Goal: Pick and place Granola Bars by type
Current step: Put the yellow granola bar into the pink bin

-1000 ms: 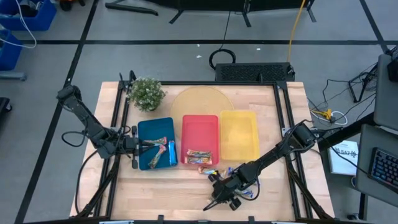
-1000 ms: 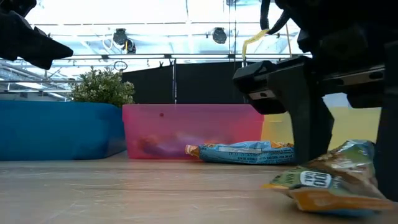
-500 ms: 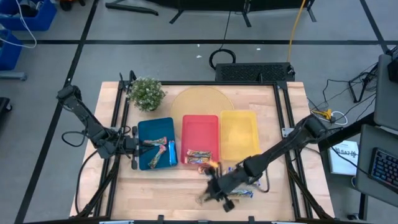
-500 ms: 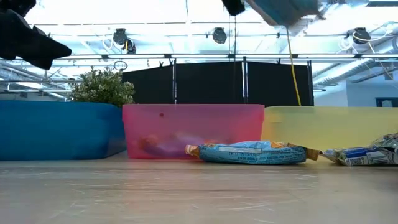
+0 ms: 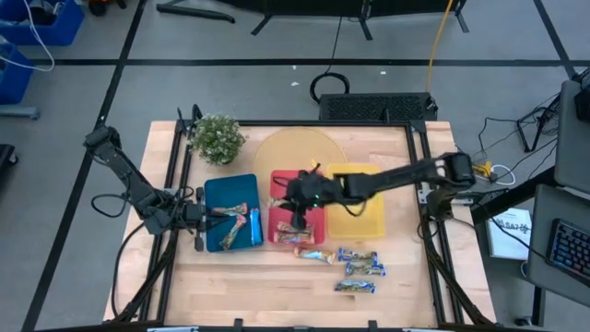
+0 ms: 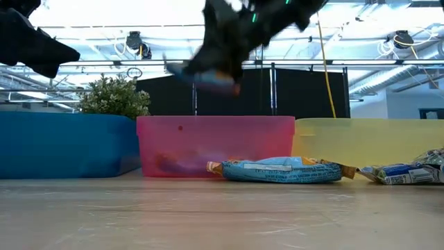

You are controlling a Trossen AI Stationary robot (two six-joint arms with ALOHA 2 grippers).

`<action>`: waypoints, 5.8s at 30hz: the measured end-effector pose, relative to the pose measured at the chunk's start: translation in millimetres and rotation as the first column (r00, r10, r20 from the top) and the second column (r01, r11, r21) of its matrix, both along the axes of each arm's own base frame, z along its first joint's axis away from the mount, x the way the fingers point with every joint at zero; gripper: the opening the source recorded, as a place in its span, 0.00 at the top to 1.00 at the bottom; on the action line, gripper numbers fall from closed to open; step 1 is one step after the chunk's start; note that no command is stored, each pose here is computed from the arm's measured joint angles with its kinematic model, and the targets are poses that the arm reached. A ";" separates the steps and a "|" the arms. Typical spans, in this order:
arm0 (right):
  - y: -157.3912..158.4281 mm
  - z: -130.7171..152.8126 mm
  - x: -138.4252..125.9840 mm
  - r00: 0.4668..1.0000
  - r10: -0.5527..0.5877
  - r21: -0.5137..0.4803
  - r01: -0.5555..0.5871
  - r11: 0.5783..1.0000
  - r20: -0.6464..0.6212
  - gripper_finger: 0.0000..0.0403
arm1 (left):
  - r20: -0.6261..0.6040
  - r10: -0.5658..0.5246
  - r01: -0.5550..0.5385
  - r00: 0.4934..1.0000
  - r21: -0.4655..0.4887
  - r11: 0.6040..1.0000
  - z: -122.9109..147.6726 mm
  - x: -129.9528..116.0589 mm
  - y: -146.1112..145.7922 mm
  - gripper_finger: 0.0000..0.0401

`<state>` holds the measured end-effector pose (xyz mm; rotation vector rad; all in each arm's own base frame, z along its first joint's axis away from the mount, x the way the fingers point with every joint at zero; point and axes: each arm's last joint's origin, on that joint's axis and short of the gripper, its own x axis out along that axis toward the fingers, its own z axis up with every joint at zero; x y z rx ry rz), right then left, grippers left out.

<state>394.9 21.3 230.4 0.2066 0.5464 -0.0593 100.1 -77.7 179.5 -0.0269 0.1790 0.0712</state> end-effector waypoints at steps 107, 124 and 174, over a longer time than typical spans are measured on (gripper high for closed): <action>155.5 -109.8 -83.1 0.898 0.090 -0.074 -0.135 0.988 -0.432 0.54 | -0.028 -0.134 0.131 0.991 -0.071 0.989 -1.1 -0.2 -4.2 0.89; 156.3 -108.4 -80.9 0.905 0.114 -0.092 -0.165 0.982 -0.409 0.68 | -0.031 -0.134 0.132 0.990 -0.067 0.989 -1.5 -0.3 -4.1 0.89; 19.9 -79.7 -36.0 0.933 -0.066 -0.145 0.015 0.989 -0.354 0.83 | -0.040 -0.142 0.141 0.989 -0.015 0.990 -2.4 -0.5 -3.9 0.89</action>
